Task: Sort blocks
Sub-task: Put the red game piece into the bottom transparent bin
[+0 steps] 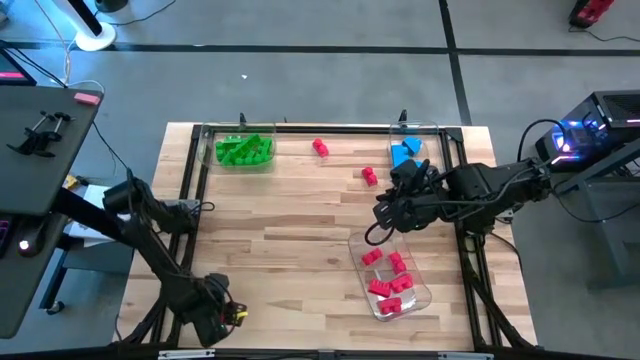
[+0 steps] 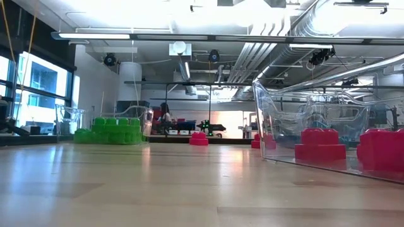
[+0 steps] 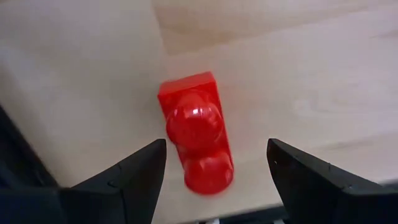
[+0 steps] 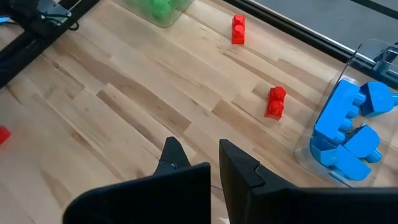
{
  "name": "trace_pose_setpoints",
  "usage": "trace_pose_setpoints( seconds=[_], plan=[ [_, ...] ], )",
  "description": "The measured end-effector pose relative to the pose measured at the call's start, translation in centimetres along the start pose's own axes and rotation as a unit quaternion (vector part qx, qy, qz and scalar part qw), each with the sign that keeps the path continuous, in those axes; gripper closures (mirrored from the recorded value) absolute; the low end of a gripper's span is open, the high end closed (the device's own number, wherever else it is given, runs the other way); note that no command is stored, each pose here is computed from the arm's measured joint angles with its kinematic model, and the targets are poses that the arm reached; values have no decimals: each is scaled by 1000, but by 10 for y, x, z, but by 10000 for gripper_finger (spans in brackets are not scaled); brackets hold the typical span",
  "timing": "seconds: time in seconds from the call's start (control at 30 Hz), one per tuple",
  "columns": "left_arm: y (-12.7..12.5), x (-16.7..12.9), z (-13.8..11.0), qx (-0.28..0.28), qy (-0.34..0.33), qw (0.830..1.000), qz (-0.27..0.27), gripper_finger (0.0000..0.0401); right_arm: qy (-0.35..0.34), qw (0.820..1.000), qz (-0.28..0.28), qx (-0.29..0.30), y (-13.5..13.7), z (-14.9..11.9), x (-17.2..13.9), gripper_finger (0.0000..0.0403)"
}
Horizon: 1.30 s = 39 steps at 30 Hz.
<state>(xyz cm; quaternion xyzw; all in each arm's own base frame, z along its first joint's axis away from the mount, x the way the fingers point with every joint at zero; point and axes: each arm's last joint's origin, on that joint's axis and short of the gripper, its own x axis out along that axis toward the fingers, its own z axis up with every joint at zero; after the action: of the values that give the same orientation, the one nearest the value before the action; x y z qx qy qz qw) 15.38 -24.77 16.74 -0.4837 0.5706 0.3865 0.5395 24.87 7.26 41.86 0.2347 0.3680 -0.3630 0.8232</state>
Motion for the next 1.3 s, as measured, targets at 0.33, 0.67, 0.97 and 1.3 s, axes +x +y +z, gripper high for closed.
trace_pose_setpoints(
  seconds=[0.33,0.67,0.97,1.3],
  plan=[
    [-9,28,4,-7,-23,999,28,135,13,1000,4,-12,0,-1,0,402],
    [-28,6,27,94,-79,991,-53,305,27,999,0,-16,-2,-2,0,402],
    [-64,-59,114,224,-279,922,-145,317,49,998,45,-1,6,-4,-2,402],
    [-131,-115,218,367,-362,773,-370,308,49,992,104,46,28,-34,-22,402]
  ],
)
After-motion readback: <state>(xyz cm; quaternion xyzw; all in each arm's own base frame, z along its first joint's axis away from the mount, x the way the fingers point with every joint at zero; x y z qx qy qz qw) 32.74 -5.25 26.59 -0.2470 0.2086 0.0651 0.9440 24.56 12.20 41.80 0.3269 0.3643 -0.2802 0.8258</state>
